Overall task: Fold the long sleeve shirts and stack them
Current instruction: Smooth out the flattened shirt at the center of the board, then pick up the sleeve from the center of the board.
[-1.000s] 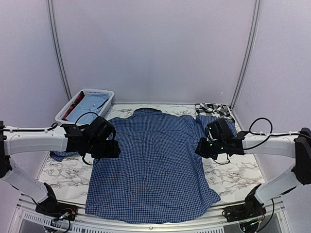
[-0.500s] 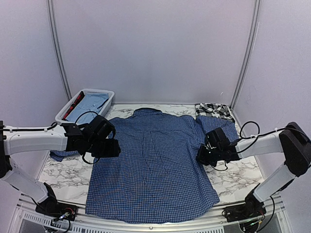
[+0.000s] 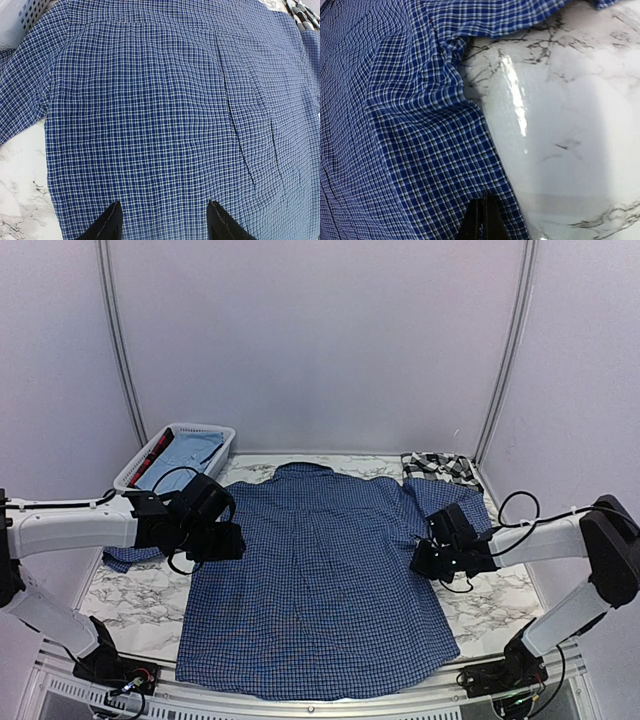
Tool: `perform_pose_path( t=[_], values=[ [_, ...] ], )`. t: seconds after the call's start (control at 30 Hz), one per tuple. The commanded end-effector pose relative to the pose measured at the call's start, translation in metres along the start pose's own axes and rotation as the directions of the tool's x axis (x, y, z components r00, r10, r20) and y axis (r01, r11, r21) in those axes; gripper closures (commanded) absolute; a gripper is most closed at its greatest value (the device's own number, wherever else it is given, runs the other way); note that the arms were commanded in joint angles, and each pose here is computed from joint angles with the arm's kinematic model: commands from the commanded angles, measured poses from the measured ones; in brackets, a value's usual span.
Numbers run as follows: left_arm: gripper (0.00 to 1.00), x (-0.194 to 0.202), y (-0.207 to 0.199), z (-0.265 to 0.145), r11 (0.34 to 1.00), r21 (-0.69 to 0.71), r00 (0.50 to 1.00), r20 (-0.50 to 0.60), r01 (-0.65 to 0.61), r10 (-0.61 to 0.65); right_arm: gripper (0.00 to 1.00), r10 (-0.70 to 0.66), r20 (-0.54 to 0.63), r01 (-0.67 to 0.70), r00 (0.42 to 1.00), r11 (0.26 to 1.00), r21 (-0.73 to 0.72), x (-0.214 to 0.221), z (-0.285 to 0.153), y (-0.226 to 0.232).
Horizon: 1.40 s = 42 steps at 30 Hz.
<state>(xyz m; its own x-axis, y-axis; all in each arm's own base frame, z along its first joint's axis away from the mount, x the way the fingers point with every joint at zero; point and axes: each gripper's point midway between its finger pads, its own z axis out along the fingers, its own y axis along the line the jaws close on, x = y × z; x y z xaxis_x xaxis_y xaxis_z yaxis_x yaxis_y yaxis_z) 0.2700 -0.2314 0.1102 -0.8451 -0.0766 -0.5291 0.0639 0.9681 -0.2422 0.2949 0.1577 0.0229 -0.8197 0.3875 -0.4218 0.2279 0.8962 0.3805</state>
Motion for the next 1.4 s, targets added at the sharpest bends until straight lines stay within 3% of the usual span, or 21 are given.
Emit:
perform_pose_path(
  t=[0.0,0.17,0.43,0.6,0.73,0.9,0.97,1.07,1.37],
  values=[
    [0.41,-0.003,0.006,-0.008,1.000,-0.011,1.000,0.001,-0.007,0.007,1.00,0.037,-0.051,-0.029,0.998,0.991,0.134,0.024,-0.007,-0.044],
    [0.41,-0.005,0.008,-0.009,1.000,-0.012,1.000,0.004,-0.005,0.005,1.00,0.040,-0.020,-0.038,0.999,0.994,0.104,0.019,-0.017,-0.041],
    [0.41,-0.015,0.023,-0.017,0.999,-0.021,0.999,0.026,0.024,-0.024,1.00,-0.099,0.010,0.098,0.995,0.991,0.095,-0.016,-0.032,-0.010],
    [0.41,-0.023,0.045,-0.024,0.995,-0.059,0.995,0.061,0.078,-0.074,0.96,-0.169,0.025,0.170,0.985,0.985,-0.015,-0.024,-0.050,0.033],
    [0.41,-0.026,0.072,-0.027,0.982,-0.122,0.986,0.098,0.144,-0.133,0.83,-0.235,0.039,0.236,0.971,0.970,-0.049,-0.018,-0.063,0.061],
    [0.41,-0.024,0.115,-0.031,0.947,-0.218,0.968,0.143,0.234,-0.206,0.49,-0.286,0.060,0.291,0.956,0.947,-0.132,-0.006,-0.078,0.088],
    [0.41,-0.023,0.137,-0.034,0.921,-0.258,0.952,0.175,0.290,-0.251,0.40,-0.310,0.065,0.317,0.948,0.936,-0.154,-0.002,-0.082,0.098],
    [0.40,-0.025,0.171,-0.044,0.871,-0.312,0.917,0.247,0.380,-0.312,0.33,-0.340,0.078,0.348,0.937,0.919,-0.184,0.002,-0.085,0.111],
    [0.35,-0.021,0.278,-0.061,0.671,-0.426,0.793,0.386,0.607,-0.472,0.27,-0.435,0.096,0.445,0.895,0.858,-0.256,0.012,-0.078,0.138]
  ],
)
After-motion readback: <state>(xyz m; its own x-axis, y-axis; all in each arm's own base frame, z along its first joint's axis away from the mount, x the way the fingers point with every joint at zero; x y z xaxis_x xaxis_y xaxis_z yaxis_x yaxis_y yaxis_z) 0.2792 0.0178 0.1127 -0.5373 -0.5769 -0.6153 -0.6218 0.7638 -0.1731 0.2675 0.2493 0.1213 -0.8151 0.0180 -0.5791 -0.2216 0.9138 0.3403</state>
